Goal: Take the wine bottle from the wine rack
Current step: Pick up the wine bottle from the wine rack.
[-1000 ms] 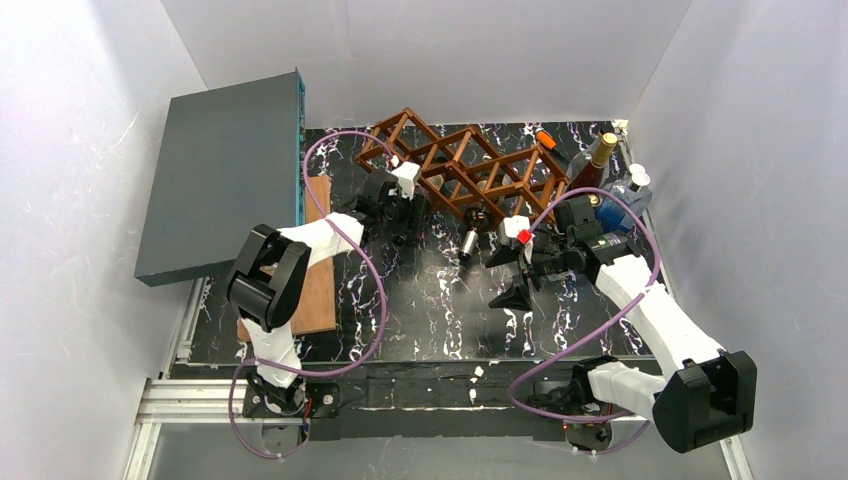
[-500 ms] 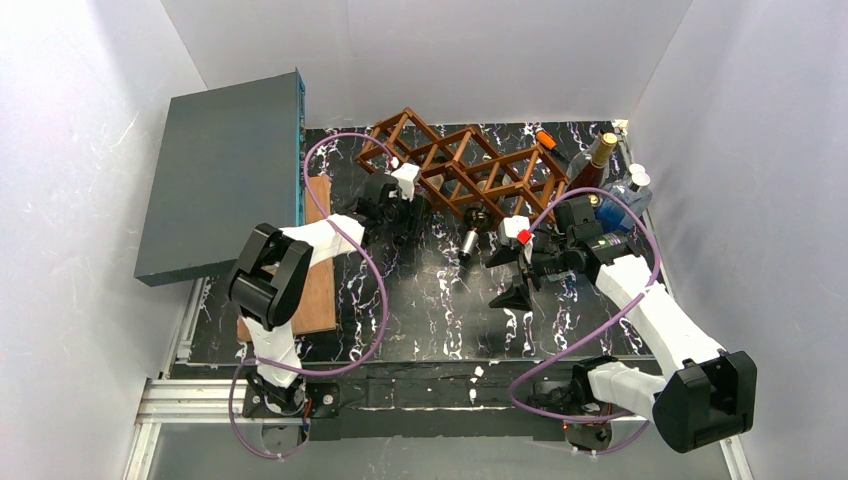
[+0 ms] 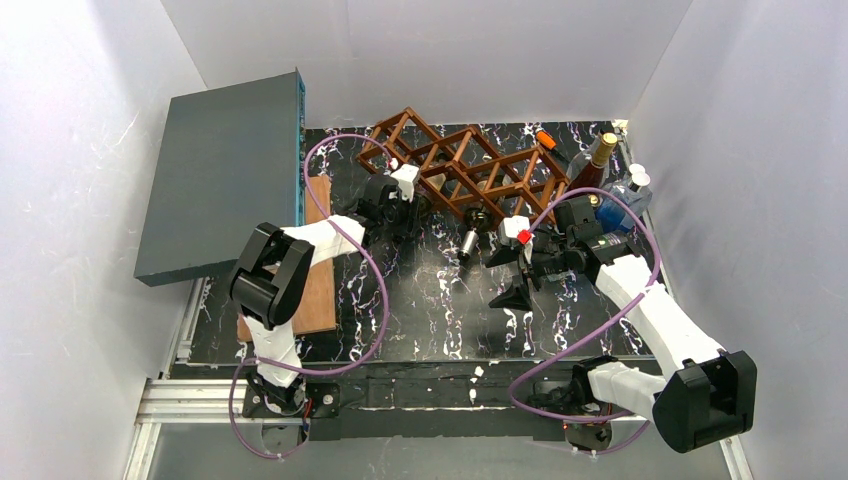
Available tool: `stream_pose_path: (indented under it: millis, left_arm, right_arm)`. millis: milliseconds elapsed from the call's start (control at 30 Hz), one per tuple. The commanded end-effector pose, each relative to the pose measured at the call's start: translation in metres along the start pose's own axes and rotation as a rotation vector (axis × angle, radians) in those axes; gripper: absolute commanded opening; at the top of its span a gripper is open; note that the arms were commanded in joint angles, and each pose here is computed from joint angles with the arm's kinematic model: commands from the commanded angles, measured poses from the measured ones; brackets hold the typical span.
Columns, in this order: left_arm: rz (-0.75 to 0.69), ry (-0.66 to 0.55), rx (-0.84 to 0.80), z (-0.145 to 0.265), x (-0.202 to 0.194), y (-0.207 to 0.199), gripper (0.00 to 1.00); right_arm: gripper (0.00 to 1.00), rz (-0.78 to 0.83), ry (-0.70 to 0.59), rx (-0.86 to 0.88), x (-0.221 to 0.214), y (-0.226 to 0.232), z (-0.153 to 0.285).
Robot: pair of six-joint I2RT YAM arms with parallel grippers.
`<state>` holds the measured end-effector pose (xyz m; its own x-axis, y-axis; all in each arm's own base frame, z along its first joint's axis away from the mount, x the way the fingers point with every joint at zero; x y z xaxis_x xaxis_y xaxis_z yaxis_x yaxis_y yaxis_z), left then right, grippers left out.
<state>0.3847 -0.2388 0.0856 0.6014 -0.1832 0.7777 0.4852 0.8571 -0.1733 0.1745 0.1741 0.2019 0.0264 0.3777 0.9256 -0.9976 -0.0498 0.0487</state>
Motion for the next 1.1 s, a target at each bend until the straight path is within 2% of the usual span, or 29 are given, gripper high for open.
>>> stream_pose_path:
  millis: [0, 67, 133, 533, 1067]
  left_arm:
    - [-0.032, -0.031, -0.027, 0.009, 0.006, -0.004, 0.09]
    - [-0.037, -0.046, -0.026, 0.015, 0.01, -0.005, 0.02]
    - [-0.034, -0.06, -0.02, 0.022, 0.013, -0.005, 0.0]
    - [0.001, -0.115, -0.009, 0.056, 0.017, -0.011, 0.0]
    - [0.02, -0.14, -0.012, 0.098, 0.0, -0.016, 0.0]
  right_arm:
    - [1.0, 0.021, -0.002, 0.003, 0.0, 0.002, 0.0]
    - [1.0, 0.024, -0.002, 0.004, -0.001, 0.002, 0.0]
    - [1.0, 0.027, -0.002, 0.003, 0.0, 0.002, 0.0]
    - [1.0, 0.033, 0.004, 0.002, -0.003, 0.002, 0.0]
    - [1.0, 0.049, 0.007, 0.002, -0.004, 0.003, 0.001]
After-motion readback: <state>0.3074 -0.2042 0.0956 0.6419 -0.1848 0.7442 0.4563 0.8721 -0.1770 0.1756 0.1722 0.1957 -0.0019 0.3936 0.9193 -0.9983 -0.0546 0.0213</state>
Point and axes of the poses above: each gripper's point midway between its finger pads, its own z axis back along the fingers, its own y axis along the line the jaws close on, x = y × z, the point moved 4 cm from there along z, back along the fingers, and after that the axes turned 1 degree about z, right-handed, at the moved point
